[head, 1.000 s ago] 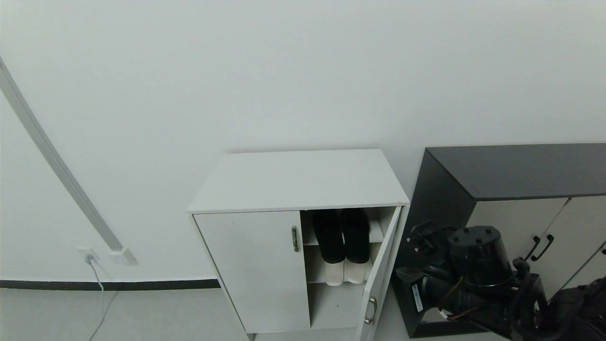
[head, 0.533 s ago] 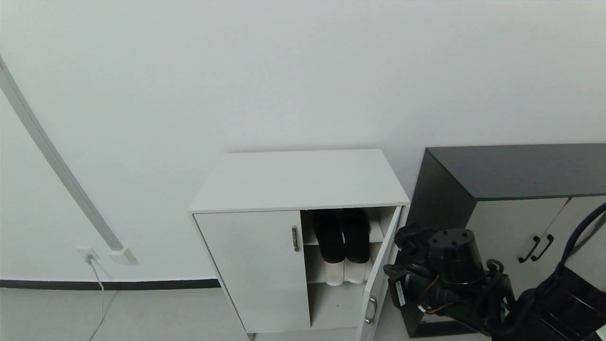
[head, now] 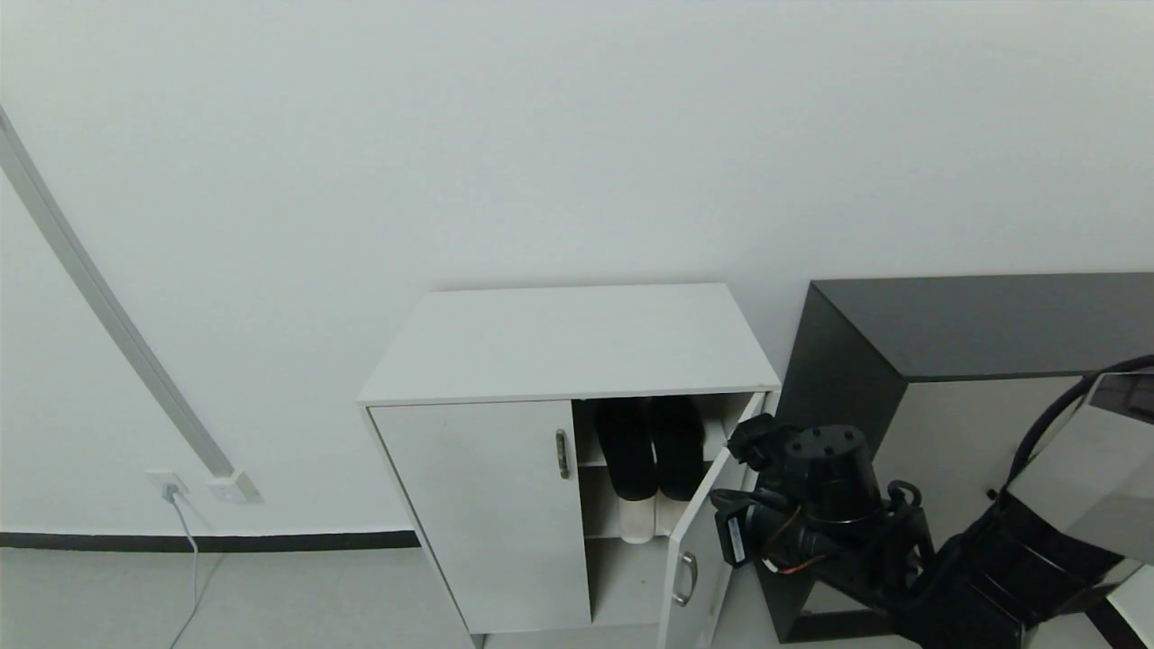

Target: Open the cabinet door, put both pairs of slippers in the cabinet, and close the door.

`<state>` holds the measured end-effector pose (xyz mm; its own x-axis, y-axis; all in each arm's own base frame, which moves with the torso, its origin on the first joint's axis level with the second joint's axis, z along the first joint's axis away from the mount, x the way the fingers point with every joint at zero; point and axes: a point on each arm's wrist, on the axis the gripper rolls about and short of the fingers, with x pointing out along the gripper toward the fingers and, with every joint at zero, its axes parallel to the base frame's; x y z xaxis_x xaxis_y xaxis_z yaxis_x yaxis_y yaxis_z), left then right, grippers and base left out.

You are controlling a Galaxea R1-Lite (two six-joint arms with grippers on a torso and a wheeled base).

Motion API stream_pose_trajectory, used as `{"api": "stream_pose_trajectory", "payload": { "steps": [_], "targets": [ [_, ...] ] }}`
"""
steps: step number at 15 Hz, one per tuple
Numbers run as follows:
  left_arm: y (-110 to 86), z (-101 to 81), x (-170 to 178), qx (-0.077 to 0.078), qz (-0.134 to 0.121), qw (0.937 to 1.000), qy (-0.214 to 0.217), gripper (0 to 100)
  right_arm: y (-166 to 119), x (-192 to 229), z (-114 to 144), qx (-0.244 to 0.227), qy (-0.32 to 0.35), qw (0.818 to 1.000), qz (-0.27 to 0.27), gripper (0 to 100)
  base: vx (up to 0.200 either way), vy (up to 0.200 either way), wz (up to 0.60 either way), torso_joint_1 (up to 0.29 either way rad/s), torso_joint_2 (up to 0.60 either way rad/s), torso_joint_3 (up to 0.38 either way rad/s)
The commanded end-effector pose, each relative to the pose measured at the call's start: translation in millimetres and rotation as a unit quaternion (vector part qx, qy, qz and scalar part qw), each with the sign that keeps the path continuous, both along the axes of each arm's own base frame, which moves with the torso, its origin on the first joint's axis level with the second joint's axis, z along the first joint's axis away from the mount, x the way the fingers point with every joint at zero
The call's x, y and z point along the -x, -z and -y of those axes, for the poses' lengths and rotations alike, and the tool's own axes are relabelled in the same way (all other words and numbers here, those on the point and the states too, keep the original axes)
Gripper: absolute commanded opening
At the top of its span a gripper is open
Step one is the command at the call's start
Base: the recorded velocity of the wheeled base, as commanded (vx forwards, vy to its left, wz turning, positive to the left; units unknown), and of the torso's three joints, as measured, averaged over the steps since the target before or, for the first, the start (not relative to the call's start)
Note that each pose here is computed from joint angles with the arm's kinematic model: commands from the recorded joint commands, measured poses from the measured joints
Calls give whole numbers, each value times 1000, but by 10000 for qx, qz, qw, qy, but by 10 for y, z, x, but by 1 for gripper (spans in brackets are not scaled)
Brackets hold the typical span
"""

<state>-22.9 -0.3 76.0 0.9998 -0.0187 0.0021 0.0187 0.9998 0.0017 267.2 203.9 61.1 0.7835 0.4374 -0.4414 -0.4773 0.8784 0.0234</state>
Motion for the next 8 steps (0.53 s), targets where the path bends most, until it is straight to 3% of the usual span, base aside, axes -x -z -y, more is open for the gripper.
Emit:
{"api": "stream_pose_trajectory", "payload": {
  "steps": [1,8],
  "targets": [
    [1,0,-1,8,-11,10000,-2,0,96,-104,-81,33,5,10000,-25,0,0,0,0,0,0,0],
    [1,0,-1,8,-11,10000,-2,0,210,-394,-240,-37,78,9999,111,0,0,0,0,0,0,0]
  ]
}}
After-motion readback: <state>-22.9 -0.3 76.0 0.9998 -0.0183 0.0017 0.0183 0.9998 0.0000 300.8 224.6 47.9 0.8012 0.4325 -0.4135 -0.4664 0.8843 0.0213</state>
